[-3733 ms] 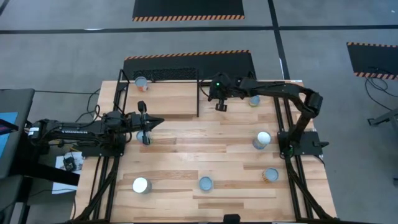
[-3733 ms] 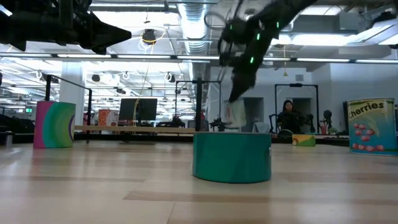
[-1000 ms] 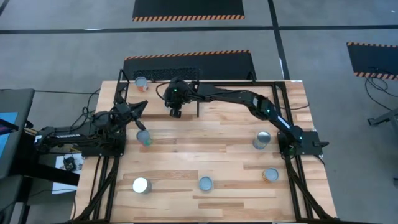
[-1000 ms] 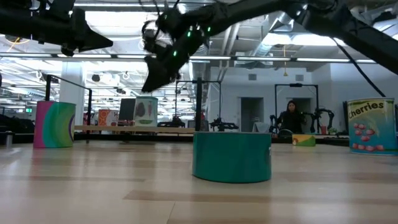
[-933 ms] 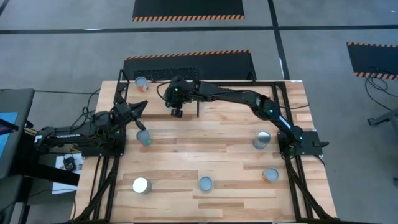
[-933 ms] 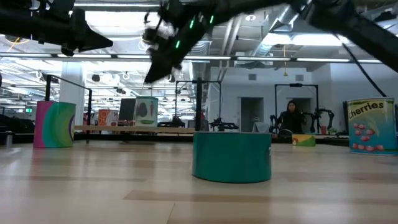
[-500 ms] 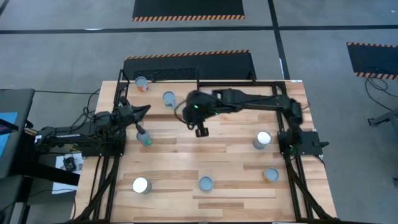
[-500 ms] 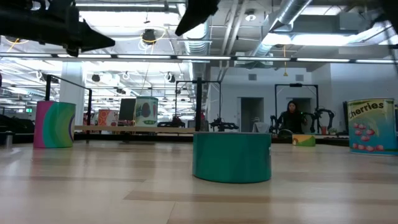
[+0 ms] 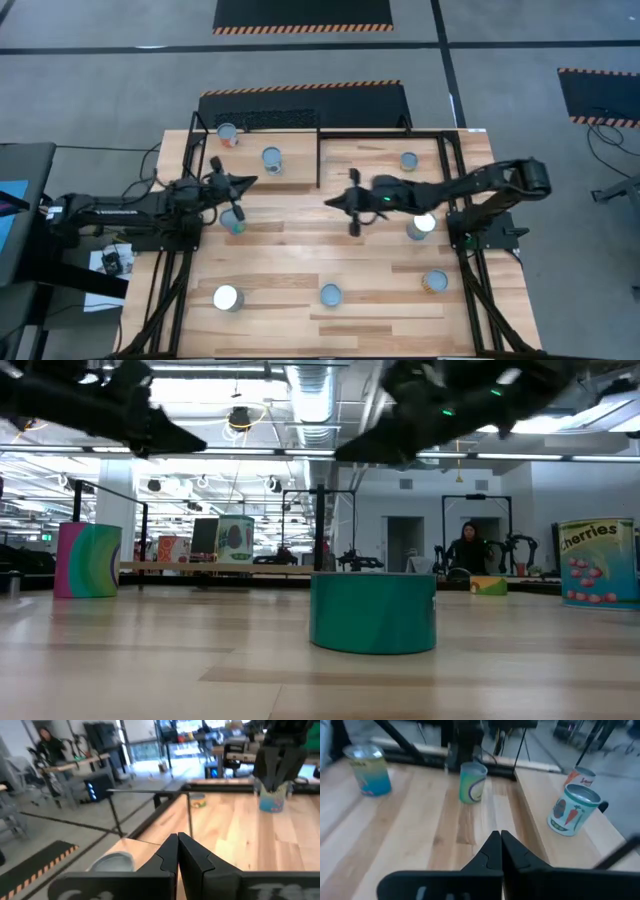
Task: Pick and place cans onto a shelf
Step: Put the canned mixed vegetables on the shelf
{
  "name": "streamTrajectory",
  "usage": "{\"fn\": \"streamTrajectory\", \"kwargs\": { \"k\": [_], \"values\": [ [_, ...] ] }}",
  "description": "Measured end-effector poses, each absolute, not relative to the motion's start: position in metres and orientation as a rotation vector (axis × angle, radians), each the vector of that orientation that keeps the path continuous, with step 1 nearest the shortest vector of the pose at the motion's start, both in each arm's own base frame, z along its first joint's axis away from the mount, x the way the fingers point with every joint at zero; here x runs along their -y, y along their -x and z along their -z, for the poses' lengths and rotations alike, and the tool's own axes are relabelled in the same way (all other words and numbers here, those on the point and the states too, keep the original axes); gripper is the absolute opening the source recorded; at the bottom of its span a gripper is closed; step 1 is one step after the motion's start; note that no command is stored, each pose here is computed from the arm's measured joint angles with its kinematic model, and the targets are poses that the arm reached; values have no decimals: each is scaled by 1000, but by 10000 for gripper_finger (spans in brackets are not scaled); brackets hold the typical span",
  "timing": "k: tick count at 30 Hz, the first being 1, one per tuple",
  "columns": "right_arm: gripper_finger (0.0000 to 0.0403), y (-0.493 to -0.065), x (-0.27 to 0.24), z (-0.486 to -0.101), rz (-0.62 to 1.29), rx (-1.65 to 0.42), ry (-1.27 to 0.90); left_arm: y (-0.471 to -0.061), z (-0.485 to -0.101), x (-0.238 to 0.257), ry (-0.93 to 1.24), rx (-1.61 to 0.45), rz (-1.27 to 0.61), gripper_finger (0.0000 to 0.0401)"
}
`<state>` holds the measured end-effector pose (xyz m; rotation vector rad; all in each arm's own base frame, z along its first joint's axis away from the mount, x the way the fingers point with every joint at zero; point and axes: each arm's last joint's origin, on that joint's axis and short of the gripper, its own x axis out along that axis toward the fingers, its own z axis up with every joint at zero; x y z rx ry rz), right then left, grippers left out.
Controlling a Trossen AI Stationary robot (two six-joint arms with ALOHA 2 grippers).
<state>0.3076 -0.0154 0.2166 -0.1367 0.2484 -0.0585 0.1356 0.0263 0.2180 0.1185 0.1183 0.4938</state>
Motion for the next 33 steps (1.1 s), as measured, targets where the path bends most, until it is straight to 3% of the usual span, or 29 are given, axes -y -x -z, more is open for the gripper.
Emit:
{"fn": "streamTrajectory", "kwargs": {
  "k": [8, 16, 26, 33],
  "values": [
    [10, -255, 9, -196, 83, -187, 80, -176, -260, -43, -103, -473, -512, 0],
    [9, -239, -12, -197, 66, -160, 95, -217, -298, -70, -175, -870, -395, 15],
    [10, -238, -19, -198, 77, -145, 143, -250, -272, -100, -311, -1198, -361, 107],
    [11, -238, -19, -198, 74, -144, 152, -250, -264, -122, -286, -1219, -403, 138]
  ]
}}
